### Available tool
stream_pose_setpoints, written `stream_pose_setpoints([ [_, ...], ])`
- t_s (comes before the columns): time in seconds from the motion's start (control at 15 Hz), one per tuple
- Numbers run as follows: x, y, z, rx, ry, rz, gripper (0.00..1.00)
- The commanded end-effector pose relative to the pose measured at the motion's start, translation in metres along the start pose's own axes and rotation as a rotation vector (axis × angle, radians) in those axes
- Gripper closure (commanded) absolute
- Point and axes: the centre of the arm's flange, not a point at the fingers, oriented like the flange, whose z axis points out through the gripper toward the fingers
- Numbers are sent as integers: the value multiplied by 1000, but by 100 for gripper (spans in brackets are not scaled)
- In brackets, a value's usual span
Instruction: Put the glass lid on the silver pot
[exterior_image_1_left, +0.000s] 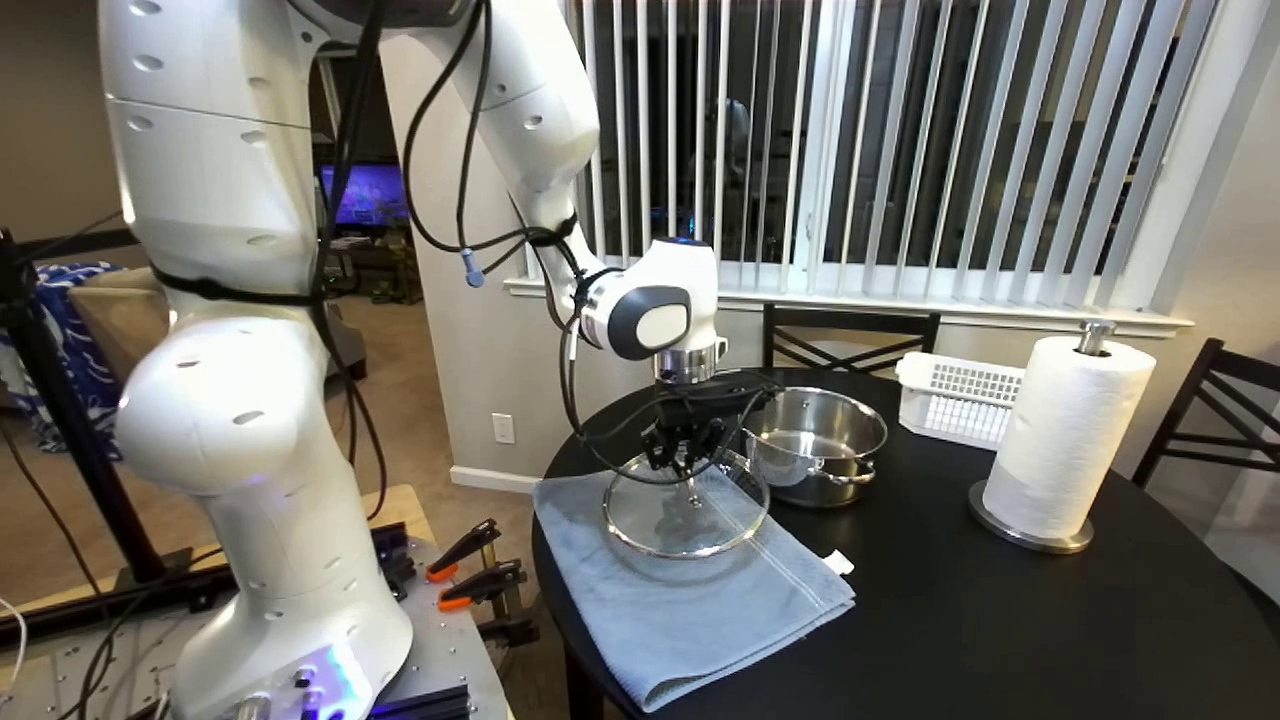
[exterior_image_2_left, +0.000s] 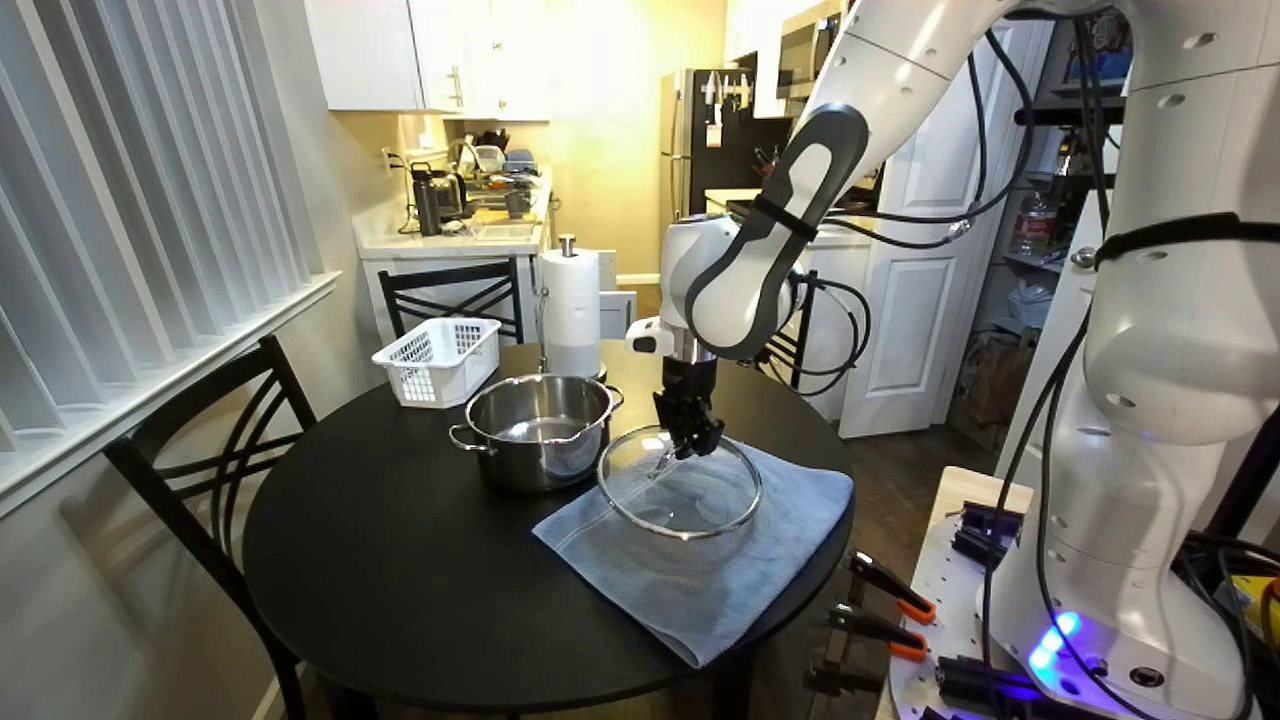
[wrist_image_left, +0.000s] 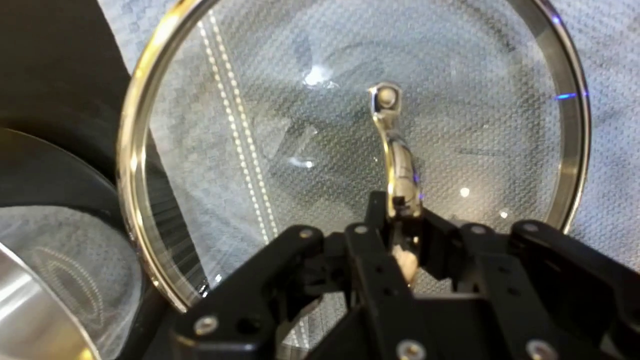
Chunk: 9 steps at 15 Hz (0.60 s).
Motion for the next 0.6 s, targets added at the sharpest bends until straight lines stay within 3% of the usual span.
stream_pose_setpoints([
  [0.0, -4, -1, -56, -71, -9, -5, 98],
  [0.53, 46, 59, -109, -116, -73, 32, 98],
])
